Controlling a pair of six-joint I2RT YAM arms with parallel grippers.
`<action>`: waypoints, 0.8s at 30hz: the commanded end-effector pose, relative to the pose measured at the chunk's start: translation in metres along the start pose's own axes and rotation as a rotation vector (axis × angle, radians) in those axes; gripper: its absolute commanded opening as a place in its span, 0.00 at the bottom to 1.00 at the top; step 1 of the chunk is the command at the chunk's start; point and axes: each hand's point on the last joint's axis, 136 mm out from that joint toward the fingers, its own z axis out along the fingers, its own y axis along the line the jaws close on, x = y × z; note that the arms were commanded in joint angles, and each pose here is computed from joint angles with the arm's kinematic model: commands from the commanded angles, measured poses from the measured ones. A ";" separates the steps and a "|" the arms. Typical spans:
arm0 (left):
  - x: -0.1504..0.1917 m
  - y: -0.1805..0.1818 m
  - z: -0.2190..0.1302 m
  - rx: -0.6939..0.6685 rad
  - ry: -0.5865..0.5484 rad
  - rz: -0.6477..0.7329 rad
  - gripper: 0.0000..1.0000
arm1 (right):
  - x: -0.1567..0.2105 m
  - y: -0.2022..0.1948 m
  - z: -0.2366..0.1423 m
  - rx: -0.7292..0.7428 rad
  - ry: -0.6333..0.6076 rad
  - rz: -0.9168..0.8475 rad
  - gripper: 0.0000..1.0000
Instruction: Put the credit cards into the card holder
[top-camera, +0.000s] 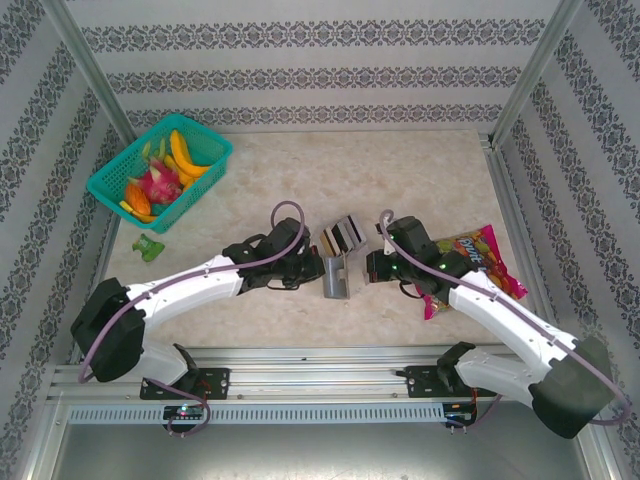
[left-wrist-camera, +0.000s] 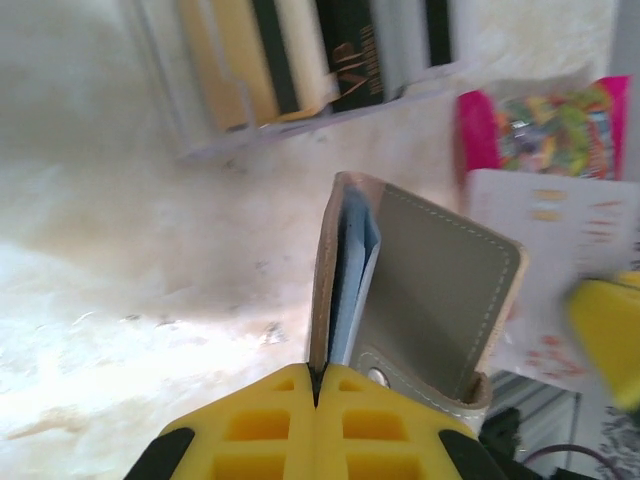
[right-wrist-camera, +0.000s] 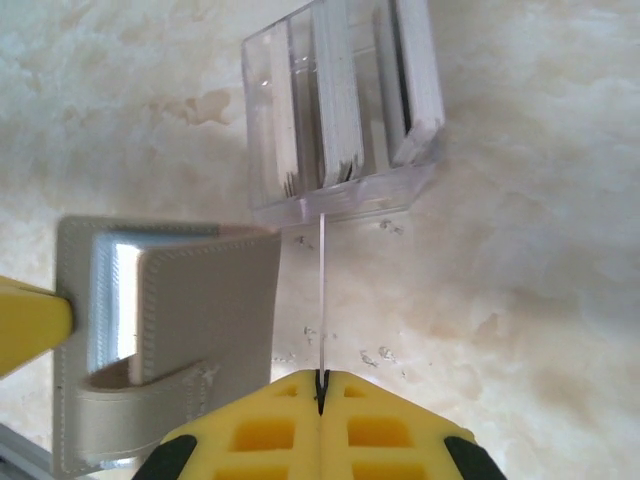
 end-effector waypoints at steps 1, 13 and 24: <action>0.020 0.029 0.012 -0.120 0.079 0.004 0.00 | -0.002 -0.014 -0.015 0.045 -0.080 0.082 0.00; 0.027 0.020 0.028 -0.108 0.063 -0.073 0.00 | 0.004 0.061 -0.004 -0.176 -0.113 0.118 0.00; 0.024 0.009 0.018 -0.010 0.022 -0.100 0.00 | 0.024 0.068 0.026 -0.133 -0.087 0.163 0.00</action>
